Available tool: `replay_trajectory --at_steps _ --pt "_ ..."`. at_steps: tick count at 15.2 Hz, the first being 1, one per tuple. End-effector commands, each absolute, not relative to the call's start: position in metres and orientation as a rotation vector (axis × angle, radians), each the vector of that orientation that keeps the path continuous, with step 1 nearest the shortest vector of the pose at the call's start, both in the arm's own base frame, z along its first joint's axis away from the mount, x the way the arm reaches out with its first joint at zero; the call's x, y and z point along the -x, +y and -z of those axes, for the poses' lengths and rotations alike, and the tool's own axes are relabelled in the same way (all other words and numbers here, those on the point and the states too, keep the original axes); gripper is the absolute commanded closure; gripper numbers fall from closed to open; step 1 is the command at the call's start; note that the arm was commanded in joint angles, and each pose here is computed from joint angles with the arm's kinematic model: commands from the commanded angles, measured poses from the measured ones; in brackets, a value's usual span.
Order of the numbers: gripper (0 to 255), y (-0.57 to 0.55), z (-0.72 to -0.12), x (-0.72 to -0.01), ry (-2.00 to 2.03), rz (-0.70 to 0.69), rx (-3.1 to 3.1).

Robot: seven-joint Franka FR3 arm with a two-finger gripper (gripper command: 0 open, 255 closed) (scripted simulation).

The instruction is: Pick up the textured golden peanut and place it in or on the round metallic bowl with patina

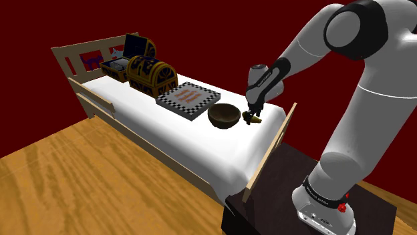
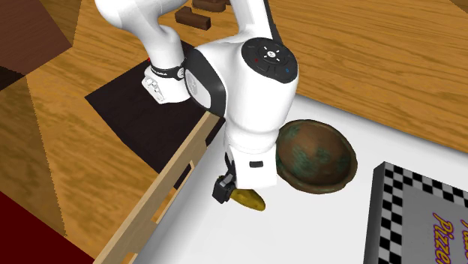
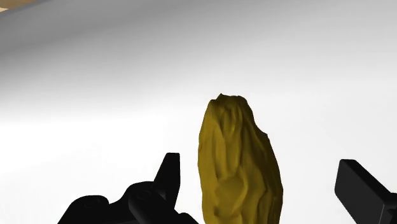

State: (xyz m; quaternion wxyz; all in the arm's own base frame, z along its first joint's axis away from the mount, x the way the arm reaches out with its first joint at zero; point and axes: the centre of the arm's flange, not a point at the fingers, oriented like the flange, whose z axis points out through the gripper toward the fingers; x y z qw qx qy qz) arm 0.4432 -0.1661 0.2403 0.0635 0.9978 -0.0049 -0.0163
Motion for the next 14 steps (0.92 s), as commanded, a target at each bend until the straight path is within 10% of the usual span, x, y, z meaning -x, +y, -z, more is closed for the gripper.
replay_trajectory --at_steps 1,8,9,14 --pt "0 -0.1679 -0.2312 -0.4431 -0.015 0.048 -3.014" --pt "0 -0.1679 -0.2312 -0.4431 -0.015 0.048 -3.014" --pt "255 -0.1678 -0.2312 -0.4430 -0.015 0.048 -3.014" --pt "255 -0.1678 -0.2312 -0.4430 -0.015 0.048 -3.014"
